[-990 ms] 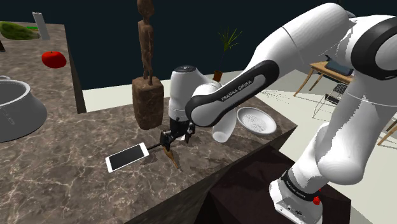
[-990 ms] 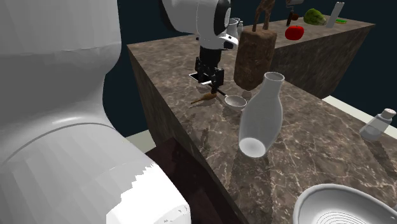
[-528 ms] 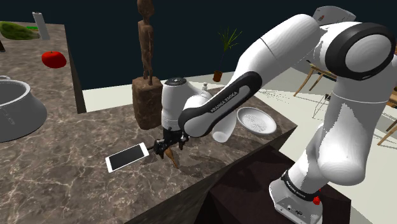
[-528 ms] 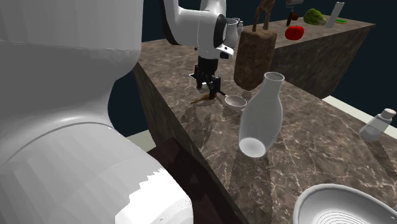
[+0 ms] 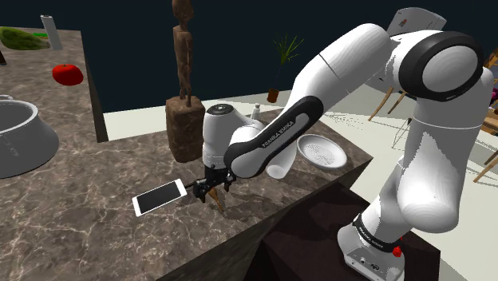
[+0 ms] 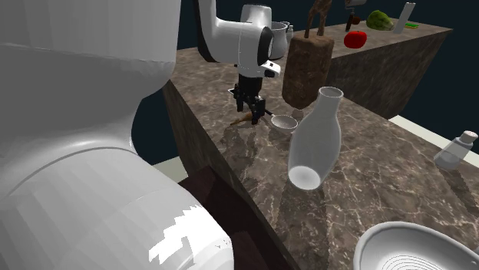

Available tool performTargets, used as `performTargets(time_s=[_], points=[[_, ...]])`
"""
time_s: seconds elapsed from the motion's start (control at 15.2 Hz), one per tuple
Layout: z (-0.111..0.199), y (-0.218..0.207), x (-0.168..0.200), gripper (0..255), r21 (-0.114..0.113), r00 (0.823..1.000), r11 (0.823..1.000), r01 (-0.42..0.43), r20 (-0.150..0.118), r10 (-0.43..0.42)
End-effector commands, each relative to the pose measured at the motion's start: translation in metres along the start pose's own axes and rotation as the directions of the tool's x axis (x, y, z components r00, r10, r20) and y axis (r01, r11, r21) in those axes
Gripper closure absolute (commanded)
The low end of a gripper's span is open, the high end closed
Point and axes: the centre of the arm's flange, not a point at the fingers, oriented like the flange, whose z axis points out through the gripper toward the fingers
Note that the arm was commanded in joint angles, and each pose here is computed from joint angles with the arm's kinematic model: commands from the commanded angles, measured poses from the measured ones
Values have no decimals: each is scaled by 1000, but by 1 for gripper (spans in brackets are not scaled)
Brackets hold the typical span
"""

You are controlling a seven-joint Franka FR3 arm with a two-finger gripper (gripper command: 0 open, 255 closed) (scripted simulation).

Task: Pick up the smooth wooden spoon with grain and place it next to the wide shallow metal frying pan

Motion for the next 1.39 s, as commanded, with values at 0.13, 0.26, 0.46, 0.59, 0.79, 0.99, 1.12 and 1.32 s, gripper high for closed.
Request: performTargets(time_s=[0.13,0.26,0.46,0.59,0.79,0.99,1.12,1.32], points=[[0,0,0,255,0,1000,1000,0,0,0],[0,0,0,255,0,1000,1000,0,0,0],[0,0,0,255,0,1000,1000,0,0,0],[0,0,0,255,0,1000,1000,0,0,0],[-5,0,0,255,0,1000,1000,0,0,0],[-21,0,-1,255,0,1000,1000,0,0,0],[-32,0,-2,255,0,1000,1000,0,0,0],[-47,0,-3,255,0,1000,1000,0,0,0]])
